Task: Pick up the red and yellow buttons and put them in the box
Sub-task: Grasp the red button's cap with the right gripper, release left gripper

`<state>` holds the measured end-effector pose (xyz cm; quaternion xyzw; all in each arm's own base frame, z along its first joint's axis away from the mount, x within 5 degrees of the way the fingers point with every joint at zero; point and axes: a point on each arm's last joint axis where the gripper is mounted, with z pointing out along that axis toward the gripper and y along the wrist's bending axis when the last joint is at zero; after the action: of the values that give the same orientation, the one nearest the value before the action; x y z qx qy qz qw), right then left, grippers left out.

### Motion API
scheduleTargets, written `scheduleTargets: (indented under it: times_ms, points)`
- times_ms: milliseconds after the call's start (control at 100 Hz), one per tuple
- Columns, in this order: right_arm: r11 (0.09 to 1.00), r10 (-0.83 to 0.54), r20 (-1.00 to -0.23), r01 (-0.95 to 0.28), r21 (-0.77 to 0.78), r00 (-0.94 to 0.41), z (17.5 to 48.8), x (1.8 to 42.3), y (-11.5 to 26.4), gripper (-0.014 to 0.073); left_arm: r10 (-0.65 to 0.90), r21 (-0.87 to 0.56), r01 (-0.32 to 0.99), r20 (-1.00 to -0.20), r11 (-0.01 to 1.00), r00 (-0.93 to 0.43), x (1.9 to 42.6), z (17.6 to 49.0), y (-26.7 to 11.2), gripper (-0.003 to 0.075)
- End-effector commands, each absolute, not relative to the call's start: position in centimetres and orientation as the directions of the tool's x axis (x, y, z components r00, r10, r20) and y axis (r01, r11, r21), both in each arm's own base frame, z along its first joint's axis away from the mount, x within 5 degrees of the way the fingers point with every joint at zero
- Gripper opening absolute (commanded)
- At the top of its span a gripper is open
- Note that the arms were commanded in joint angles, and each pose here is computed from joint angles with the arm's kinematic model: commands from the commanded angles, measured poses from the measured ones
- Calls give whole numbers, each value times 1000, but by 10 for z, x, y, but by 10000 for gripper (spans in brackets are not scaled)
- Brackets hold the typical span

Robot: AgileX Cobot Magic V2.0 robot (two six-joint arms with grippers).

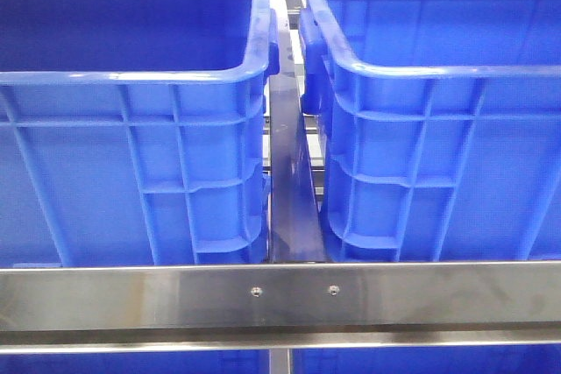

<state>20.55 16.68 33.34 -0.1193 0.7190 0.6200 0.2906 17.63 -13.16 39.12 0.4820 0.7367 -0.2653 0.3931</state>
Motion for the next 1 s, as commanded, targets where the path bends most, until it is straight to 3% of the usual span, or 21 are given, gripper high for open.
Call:
scheduleTargets:
  times_ms: [0, 700, 770, 900, 990]
  points:
    - [80, 217, -586, -584, 808, -781, 361, 203, 169, 507, 433, -11, 917, -879, 399, -199, 172, 407, -134, -19]
    - [7, 130, -587, -591, 807, -799, 365, 213, 203, 494, 434, -13, 918, -878, 397, -200, 172, 407, -134, -19]
    - [7, 130, -587, -591, 807, -799, 365, 213, 203, 427, 434, -13, 918, -878, 397, -200, 172, 407, -134, -19]
    - [0, 125, -587, -592, 806, -800, 365, 213, 204, 179, 434, -13, 918, -878, 397, -200, 172, 407, -134, -19]
    - [-7, 121, -588, -593, 806, -800, 365, 212, 204, 52, 434, -13, 918, -878, 397, -200, 172, 407, -134, -19]
